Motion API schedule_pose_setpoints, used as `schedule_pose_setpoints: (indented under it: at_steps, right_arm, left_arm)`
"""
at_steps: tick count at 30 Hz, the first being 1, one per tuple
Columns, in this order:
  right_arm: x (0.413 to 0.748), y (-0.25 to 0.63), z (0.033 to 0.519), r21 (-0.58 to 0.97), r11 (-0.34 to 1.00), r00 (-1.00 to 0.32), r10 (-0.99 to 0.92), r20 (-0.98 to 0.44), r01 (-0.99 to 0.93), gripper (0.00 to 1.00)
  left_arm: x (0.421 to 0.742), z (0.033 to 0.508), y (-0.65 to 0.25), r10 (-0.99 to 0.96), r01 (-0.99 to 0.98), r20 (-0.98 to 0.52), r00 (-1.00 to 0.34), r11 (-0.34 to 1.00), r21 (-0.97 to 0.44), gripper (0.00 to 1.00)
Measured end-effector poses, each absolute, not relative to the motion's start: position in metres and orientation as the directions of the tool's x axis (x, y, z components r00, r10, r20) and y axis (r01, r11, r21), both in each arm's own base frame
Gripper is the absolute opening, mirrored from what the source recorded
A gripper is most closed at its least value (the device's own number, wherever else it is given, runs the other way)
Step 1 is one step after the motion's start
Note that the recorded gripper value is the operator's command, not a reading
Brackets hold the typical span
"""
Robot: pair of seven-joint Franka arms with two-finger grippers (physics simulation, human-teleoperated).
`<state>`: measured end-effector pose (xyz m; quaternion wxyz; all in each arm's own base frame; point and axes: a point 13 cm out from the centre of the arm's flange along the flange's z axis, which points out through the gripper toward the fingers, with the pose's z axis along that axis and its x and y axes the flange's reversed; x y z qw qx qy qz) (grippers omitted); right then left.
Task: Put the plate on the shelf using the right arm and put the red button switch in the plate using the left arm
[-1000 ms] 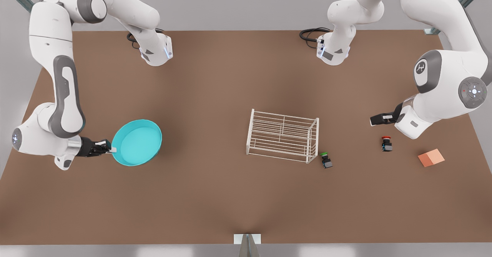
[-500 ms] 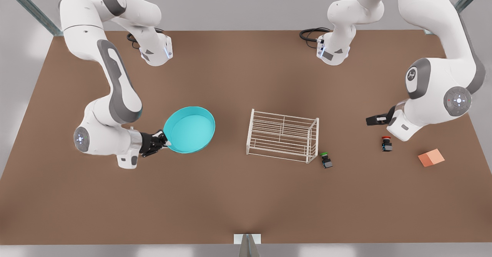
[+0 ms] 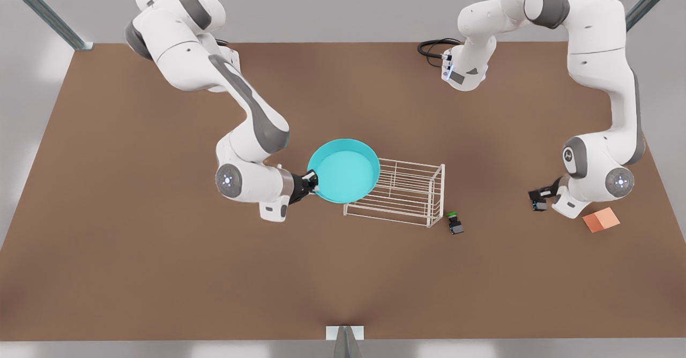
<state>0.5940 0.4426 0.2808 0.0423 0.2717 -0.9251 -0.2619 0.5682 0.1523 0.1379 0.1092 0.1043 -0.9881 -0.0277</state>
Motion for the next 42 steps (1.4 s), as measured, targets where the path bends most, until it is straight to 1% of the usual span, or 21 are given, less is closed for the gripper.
schedule_pose_setpoints:
  at_steps: [6,9,14,15,16,18,19,20,22,23,24,25,26,27,28,29,30,31,34,40,42]
  right_arm:
    - [0.585,0.507,0.272,0.510,0.759,-0.899,-0.434,-0.066,-0.404,0.23]
    - [0.580,0.530,0.263,0.516,0.779,-0.922,-0.384,-0.057,-0.356,0.23]
    - [0.576,0.560,0.244,0.519,0.808,-0.952,-0.303,-0.041,-0.279,0.23]
    - [0.578,0.563,0.243,0.520,0.813,-0.958,-0.284,-0.041,-0.264,0.45]
    - [0.579,0.565,0.242,0.519,0.818,-0.963,-0.267,-0.040,-0.249,1.00]
    - [0.585,0.564,0.249,0.519,0.827,-0.973,-0.228,-0.044,-0.217,1.00]
    - [0.594,0.558,0.271,0.519,0.829,-0.977,-0.201,-0.069,-0.207,1.00]
    - [0.615,0.537,0.309,0.508,0.839,-0.981,-0.157,-0.117,-0.195,1.00]
    - [0.678,0.430,0.403,0.463,0.880,-0.976,-0.007,-0.219,-0.110,1.00]
    - [0.704,0.358,0.437,0.449,0.893,-0.969,0.073,-0.237,-0.042,1.00]
    - [0.724,0.280,0.454,0.419,0.908,-0.961,0.141,-0.240,0.028,1.00]
    - [0.733,0.208,0.457,0.369,0.925,-0.956,0.183,-0.229,0.088,1.00]
    - [0.729,0.143,0.433,0.290,0.946,-0.962,0.204,-0.184,0.145,1.00]
    - [0.709,0.096,0.387,0.190,0.966,-0.974,0.200,-0.106,0.178,1.00]
    - [0.673,0.064,0.341,0.104,0.976,-0.981,0.193,-0.021,0.189,1.00]
    - [0.642,0.044,0.310,0.044,0.982,-0.982,0.183,0.038,0.184,1.00]
    - [0.625,0.028,0.292,0.005,0.985,-0.982,0.174,0.070,0.175,1.00]
    - [0.619,0.018,0.282,-0.020,0.986,-0.983,0.164,0.083,0.163,1.00]
    - [0.617,-0.016,0.268,-0.058,0.986,-0.983,0.162,0.092,0.157,1.00]
    - [0.619,-0.027,0.266,-0.077,0.991,-0.989,0.118,0.089,0.111,1.00]
    - [0.620,-0.035,0.266,-0.079,0.991,-0.989,0.116,0.088,0.109,1.00]
  left_arm:
    - [0.594,0.082,0.165,-0.161,-0.163,0.106,-0.981,0.987,-0.008,1.00]
    - [0.601,0.074,0.166,-0.118,-0.120,0.064,-0.991,0.992,-0.025,1.00]
    - [0.602,0.072,0.175,0.023,0.024,0.033,-0.999,1.000,0.020,1.00]
    - [0.601,0.071,0.177,0.051,0.052,0.032,-0.998,0.998,0.031,1.00]
    - [0.599,0.070,0.181,0.074,0.075,0.034,-0.997,0.996,0.042,1.00]
    - [0.595,0.064,0.185,0.115,0.117,0.040,-0.993,0.992,0.056,1.00]
    - [0.590,0.059,0.186,0.129,0.132,0.045,-0.991,0.990,0.058,1.00]
    - [0.584,0.052,0.186,0.140,0.143,0.049,-0.989,0.988,0.058,1.00]
    - [0.576,0.040,0.189,0.153,0.156,0.047,-0.987,0.986,0.059,1.00]
    - [0.575,0.037,0.193,0.156,0.158,0.042,-0.987,0.986,0.061,1.00]
    - [0.574,0.032,0.198,0.157,0.159,0.036,-0.987,0.985,0.063,1.00]
    - [0.573,0.029,0.202,0.158,0.160,0.029,-0.987,0.985,0.065,1.00]
    - [0.574,0.027,0.205,0.162,0.163,0.022,-0.987,0.984,0.068,1.00]
    - [0.575,0.027,0.206,0.167,0.168,0.015,-0.986,0.983,0.072,0.88]
    - [0.577,0.028,0.206,0.174,0.174,0.006,-0.985,0.982,0.076,0.73]
    - [0.579,0.030,0.206,0.181,0.181,-0.002,-0.983,0.980,0.082,0.64]
    - [0.582,0.032,0.205,0.187,0.186,-0.010,-0.982,0.979,0.087,0.57]
    - [0.584,0.034,0.205,0.192,0.190,-0.017,-0.981,0.978,0.091,0.55]
    - [0.587,0.035,0.205,0.204,0.200,-0.028,-0.979,0.975,0.096,0.50]
    - [0.597,0.050,0.207,0.211,0.204,-0.056,-0.976,0.973,0.110,0.50]
    - [0.606,0.065,0.204,0.215,0.206,-0.069,-0.974,0.972,0.116,0.50]
